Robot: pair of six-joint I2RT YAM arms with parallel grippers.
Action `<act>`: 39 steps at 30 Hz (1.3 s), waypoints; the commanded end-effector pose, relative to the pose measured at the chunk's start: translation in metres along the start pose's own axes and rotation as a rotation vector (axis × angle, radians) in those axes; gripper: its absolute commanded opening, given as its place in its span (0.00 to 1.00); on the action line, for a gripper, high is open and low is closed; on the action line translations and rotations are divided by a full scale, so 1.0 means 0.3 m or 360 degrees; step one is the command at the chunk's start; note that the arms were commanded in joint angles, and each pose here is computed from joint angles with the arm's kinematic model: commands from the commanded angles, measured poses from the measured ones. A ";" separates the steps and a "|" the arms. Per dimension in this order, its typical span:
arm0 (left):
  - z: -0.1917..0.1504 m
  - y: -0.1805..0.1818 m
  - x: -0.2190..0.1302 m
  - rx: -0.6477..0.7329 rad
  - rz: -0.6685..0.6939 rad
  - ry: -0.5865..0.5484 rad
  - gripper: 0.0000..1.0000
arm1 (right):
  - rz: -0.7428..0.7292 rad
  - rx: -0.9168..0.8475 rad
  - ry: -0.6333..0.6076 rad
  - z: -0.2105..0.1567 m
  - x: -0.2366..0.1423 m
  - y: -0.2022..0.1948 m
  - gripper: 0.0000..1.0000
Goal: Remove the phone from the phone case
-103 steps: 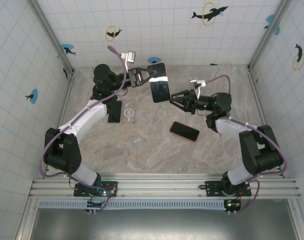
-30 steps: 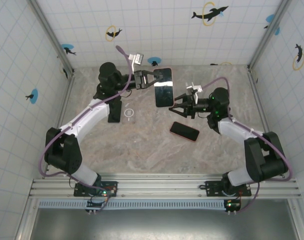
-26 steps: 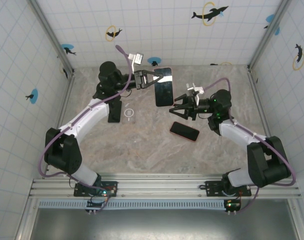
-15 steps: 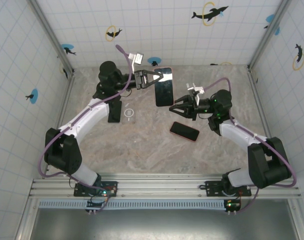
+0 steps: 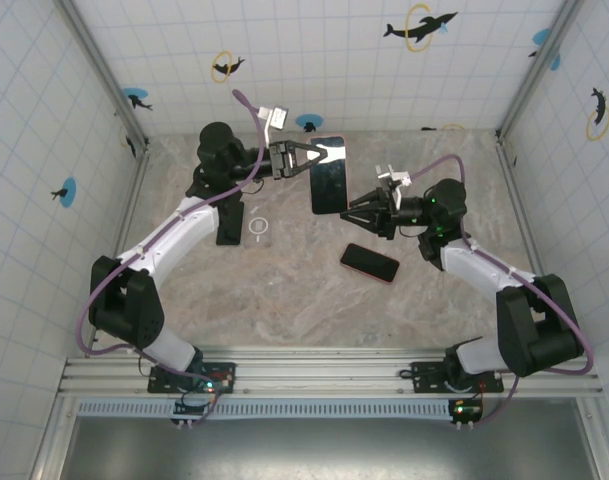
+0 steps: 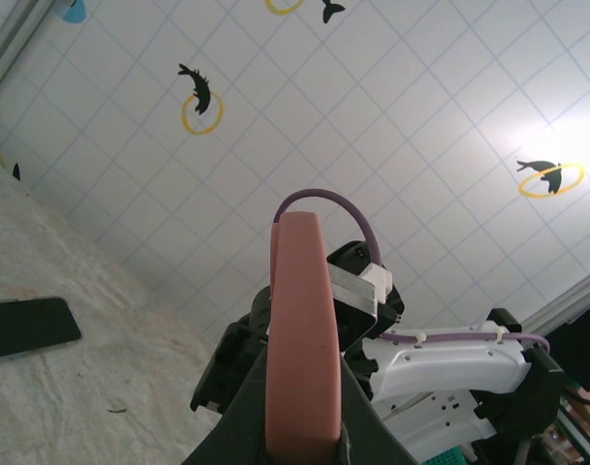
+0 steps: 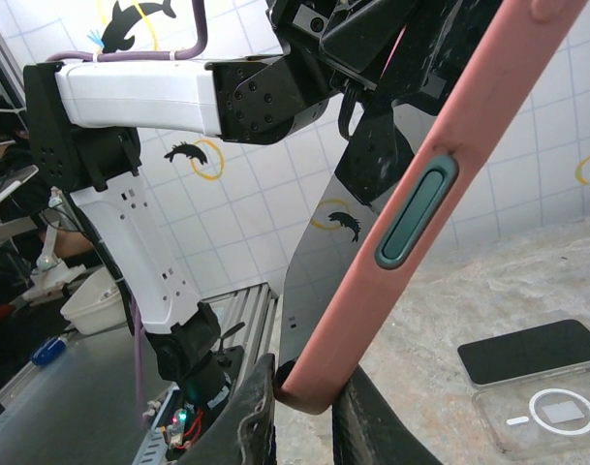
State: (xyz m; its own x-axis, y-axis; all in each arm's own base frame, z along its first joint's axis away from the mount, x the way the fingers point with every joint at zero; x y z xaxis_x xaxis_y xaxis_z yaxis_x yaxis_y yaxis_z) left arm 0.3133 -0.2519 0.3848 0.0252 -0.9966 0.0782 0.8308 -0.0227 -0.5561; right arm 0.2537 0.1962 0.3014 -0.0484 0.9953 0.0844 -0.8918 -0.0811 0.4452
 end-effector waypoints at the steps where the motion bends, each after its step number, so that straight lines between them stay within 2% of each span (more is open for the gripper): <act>1: 0.056 -0.071 -0.010 0.0141 -0.0074 -0.0043 0.00 | 0.0009 -0.0085 -0.0033 0.037 -0.001 0.015 0.18; 7: 0.052 -0.070 -0.010 0.0107 -0.0085 -0.0034 0.00 | 0.0002 -0.0094 -0.0017 0.027 -0.006 0.007 0.14; 17: 0.015 -0.100 0.003 -0.0006 -0.0171 0.0040 0.00 | -0.0173 -0.0162 0.0064 0.020 -0.011 -0.058 0.09; 32: -0.009 -0.138 0.041 -0.0070 -0.0263 0.0103 0.00 | -0.0449 -0.0263 0.0176 0.038 -0.021 -0.139 0.07; 39: -0.016 -0.144 0.056 -0.0073 -0.0280 0.0120 0.00 | -0.0529 -0.0314 0.0138 0.076 -0.024 -0.138 0.06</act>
State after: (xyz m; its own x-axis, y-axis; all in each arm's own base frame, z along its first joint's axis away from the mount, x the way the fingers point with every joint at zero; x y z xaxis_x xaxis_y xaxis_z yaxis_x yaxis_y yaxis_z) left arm 0.3088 -0.2538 0.3904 0.0074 -0.9935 0.1136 0.8325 -0.0568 -0.5511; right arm 0.2755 0.1977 0.2953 0.0278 0.9960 -0.0844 -0.9486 0.0529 0.3121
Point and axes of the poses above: each hand's point on the last joint's axis, 136 mm out from that joint toward the fingers, its own x axis out along the fingers, its own y axis along the line the jaws close on, z = x × y, the point moved 7 cm from there along -x, back along the fingers, and after that the axes turned 10 degrees about x, right-handed, at the moved point
